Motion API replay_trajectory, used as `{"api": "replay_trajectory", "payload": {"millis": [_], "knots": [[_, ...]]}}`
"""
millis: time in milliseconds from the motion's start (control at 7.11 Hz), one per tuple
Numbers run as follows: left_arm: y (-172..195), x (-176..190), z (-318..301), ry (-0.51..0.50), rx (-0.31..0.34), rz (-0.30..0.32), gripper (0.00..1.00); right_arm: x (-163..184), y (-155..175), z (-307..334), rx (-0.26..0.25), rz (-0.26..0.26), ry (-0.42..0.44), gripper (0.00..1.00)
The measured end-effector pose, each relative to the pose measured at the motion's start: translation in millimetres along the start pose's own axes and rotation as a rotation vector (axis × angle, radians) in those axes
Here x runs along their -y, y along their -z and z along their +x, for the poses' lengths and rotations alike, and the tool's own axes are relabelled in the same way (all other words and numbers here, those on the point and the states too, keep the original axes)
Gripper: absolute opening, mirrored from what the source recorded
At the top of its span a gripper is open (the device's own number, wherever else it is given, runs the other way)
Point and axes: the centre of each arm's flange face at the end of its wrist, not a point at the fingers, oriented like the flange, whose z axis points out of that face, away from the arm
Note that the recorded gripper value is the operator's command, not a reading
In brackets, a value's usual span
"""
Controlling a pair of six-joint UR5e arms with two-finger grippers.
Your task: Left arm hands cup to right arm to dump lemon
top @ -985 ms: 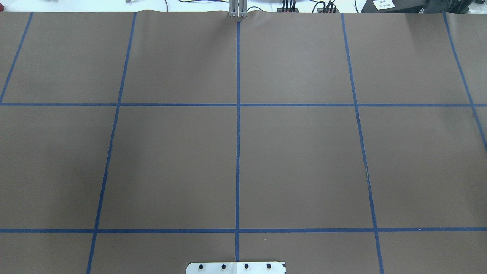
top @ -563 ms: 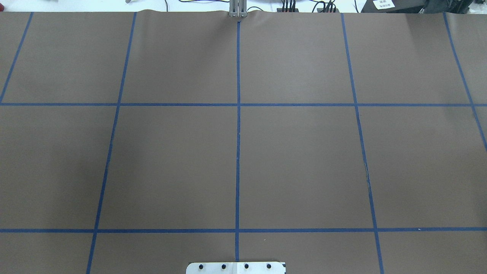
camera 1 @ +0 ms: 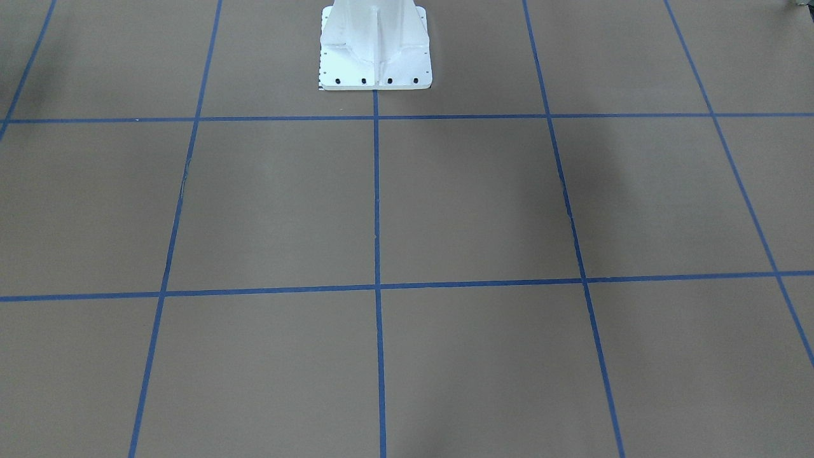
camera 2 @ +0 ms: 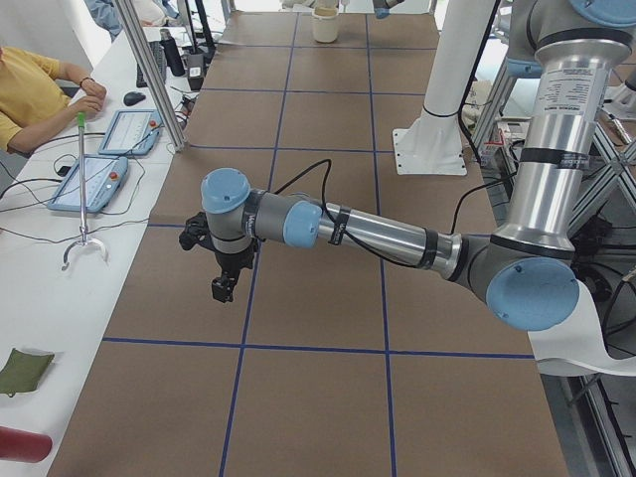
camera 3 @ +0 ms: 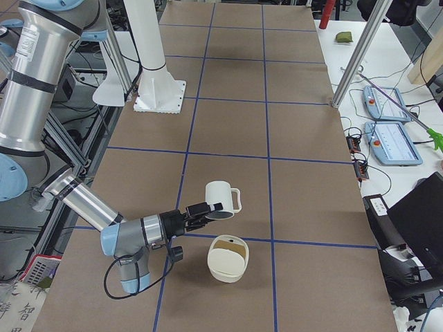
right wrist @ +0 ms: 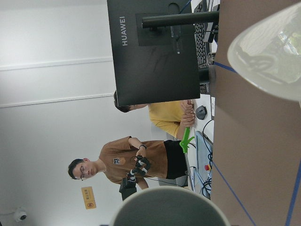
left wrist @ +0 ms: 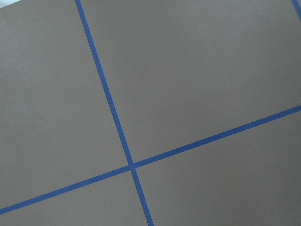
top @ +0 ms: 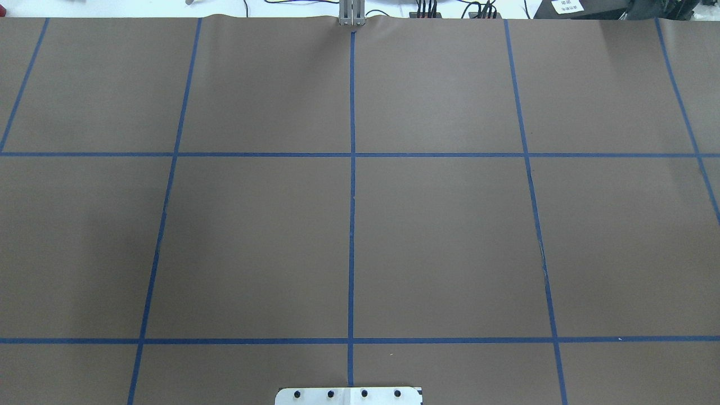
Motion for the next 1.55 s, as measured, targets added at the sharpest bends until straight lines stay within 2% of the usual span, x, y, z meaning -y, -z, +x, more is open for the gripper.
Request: {"api": "replay_trajectory", "payload": {"millis": [422,703,1407,1548], "knots": [[0.3,1.0,1.3,-0.001,-0.001,0.002,1.0,13.7,5.2,0.3,0.076,0.046,-0.17,0.0],[0.3,1.0,1.5,-0.001,-0.002,0.002,1.0,21.2,8.7,0.6,0.131,0.048,-0.277,0.0],[0.8,1.6,2.0,0.01,-0.002,0.003,1.0,21.4,5.7,-1.5,0.161,0.024,-0.34,0.0],[0.8,1.4,1.9,0.01,-0.002,0.003,1.0,21.2,6.8,-2.1,0.169,0.017,-0.376,0.0]]}}
